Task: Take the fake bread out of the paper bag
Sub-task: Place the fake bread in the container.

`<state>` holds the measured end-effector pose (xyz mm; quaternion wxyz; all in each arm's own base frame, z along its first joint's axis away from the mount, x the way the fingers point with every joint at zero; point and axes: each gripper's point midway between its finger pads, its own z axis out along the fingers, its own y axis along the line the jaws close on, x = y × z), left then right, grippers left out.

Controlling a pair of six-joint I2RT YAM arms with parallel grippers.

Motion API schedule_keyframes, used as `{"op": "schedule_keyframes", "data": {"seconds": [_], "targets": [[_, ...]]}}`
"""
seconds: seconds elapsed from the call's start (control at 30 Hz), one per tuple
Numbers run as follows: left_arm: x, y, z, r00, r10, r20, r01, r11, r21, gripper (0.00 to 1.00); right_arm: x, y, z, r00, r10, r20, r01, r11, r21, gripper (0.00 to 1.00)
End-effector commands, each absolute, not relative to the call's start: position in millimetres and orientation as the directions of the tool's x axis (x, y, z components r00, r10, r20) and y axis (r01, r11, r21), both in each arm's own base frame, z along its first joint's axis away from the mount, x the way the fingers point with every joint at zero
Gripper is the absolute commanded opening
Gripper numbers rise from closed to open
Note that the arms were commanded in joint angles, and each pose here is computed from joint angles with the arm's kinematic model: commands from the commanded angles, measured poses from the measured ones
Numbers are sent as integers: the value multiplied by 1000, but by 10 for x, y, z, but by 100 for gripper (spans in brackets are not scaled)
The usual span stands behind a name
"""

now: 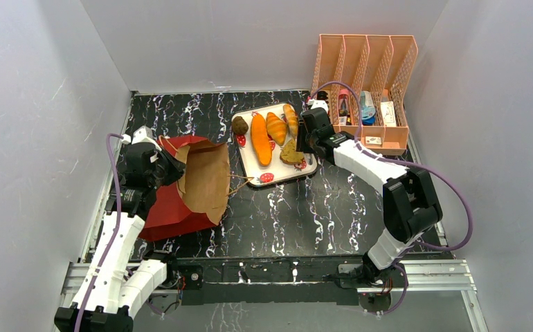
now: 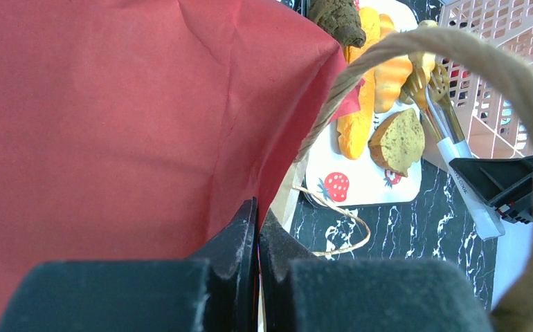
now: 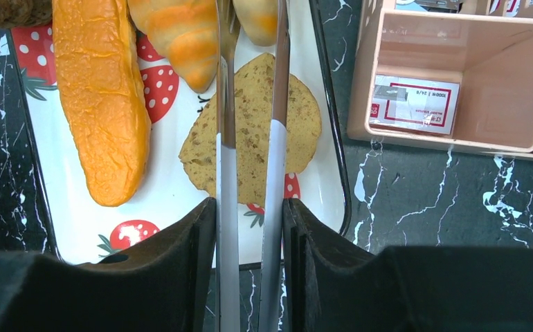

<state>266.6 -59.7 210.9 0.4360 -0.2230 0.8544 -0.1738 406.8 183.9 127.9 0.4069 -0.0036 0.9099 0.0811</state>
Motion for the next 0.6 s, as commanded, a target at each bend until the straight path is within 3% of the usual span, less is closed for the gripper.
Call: {"op": "schedule_keyframes", "data": {"seconds": [0.0, 0.57], "targets": [[2655, -641, 2302, -494, -545, -678, -193, 829, -526, 0, 4081, 1917, 1617, -607, 97, -789, -95, 977, 193, 35], [2683, -651, 2318, -490, -545, -680, -185, 827, -530, 0, 4016, 2032, 1881, -582, 97, -808, -127, 970, 208, 35]]}}
